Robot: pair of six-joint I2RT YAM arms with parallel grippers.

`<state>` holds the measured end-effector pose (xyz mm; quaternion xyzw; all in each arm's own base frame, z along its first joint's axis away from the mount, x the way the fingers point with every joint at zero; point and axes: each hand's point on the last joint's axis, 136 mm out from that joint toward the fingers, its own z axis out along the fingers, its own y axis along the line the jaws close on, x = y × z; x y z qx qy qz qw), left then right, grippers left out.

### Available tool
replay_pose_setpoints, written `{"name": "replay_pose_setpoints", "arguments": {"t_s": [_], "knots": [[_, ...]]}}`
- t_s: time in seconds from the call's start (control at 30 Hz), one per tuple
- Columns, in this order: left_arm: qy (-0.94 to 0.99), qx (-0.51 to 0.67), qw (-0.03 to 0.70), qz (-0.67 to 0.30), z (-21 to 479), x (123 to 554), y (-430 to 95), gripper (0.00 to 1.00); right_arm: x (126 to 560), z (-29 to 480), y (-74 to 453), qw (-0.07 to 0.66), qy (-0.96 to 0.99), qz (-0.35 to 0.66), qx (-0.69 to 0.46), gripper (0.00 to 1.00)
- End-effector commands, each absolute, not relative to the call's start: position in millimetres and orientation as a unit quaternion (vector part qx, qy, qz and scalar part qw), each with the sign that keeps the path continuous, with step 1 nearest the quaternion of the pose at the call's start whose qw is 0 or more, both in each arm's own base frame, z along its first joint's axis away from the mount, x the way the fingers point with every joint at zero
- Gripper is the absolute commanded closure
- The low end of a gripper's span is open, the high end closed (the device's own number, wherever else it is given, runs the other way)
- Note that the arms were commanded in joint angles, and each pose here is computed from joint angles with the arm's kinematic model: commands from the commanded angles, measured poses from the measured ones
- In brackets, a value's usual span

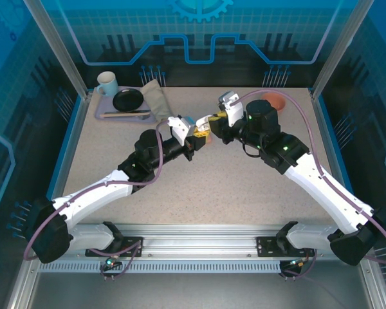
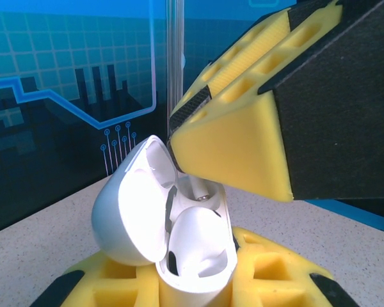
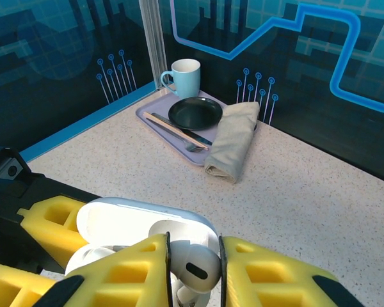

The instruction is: Insert wireless bluetooth earbuds into charging case

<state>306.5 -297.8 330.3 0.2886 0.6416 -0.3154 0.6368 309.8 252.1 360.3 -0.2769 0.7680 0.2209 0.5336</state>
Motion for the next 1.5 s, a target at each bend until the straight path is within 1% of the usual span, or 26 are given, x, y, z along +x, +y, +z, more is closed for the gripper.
{"name": "replay_pose_setpoints", "arguments": {"t_s": [0.0, 0.23, 0.7, 0.93, 1.47], "knots": [[0.607, 0.281, 0.666, -0.331, 363.4, 299.9, -292.8, 1.00, 311.5, 353.0, 251.0, 0.533, 0.768, 0.211, -0.285, 0.78], [0.613, 0.271, 0.667, -0.325, 363.2, 305.2, -291.0, 1.00, 296.6, 351.5, 258.9, 0.533, 0.756, 0.214, -0.315, 0.78], [0.618, 0.268, 0.664, -0.325, 359.5, 308.7, -293.1, 1.00, 282.5, 348.4, 268.2, 0.528, 0.751, 0.219, -0.331, 0.72], [0.620, 0.268, 0.662, -0.325, 358.0, 308.7, -293.1, 1.00, 284.8, 352.8, 273.0, 0.532, 0.748, 0.220, -0.331, 0.63], [0.621, 0.270, 0.659, -0.328, 355.8, 308.1, -294.1, 1.00, 299.8, 371.4, 254.9, 0.555, 0.754, 0.191, -0.296, 0.51]]}}
